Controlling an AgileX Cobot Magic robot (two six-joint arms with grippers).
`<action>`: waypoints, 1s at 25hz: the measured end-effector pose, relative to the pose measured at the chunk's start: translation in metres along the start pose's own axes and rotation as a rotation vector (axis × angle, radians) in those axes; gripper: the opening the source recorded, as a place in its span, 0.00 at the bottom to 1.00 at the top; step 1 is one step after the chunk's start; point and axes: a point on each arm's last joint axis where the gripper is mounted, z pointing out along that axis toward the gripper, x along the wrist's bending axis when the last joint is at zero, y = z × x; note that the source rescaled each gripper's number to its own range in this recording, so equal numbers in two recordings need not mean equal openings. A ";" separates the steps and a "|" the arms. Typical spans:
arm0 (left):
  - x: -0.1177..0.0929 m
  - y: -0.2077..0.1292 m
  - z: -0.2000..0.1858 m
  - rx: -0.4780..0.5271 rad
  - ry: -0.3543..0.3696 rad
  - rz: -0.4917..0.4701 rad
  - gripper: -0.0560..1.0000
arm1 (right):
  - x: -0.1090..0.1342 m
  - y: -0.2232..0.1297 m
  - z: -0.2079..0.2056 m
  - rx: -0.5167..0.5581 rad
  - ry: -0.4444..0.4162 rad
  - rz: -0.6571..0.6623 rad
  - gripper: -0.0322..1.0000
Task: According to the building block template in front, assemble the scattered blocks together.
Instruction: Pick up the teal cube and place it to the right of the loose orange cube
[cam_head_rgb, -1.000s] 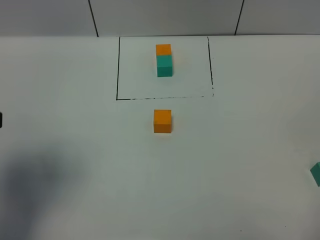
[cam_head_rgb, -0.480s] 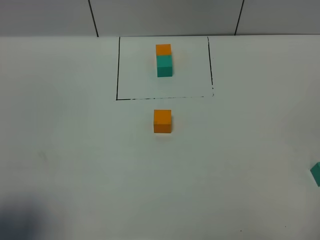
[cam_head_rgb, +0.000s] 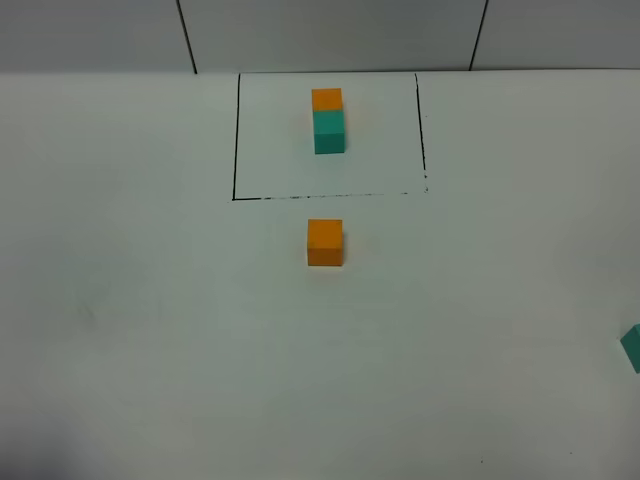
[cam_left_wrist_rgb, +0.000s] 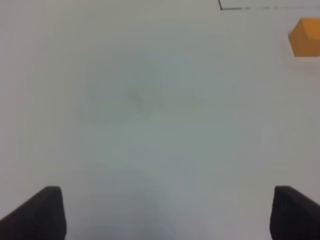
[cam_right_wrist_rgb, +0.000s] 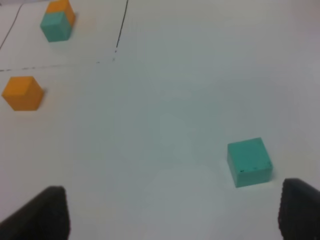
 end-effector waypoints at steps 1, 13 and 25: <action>0.000 -0.002 -0.002 -0.015 -0.002 0.001 0.85 | 0.000 0.000 0.000 0.000 0.000 0.001 0.72; -0.002 -0.014 -0.014 -0.122 -0.023 0.014 0.80 | 0.000 0.000 0.000 0.000 0.000 0.001 0.72; -0.002 -0.014 -0.014 -0.124 0.027 -0.023 0.80 | 0.000 0.000 0.000 0.000 0.000 0.001 0.72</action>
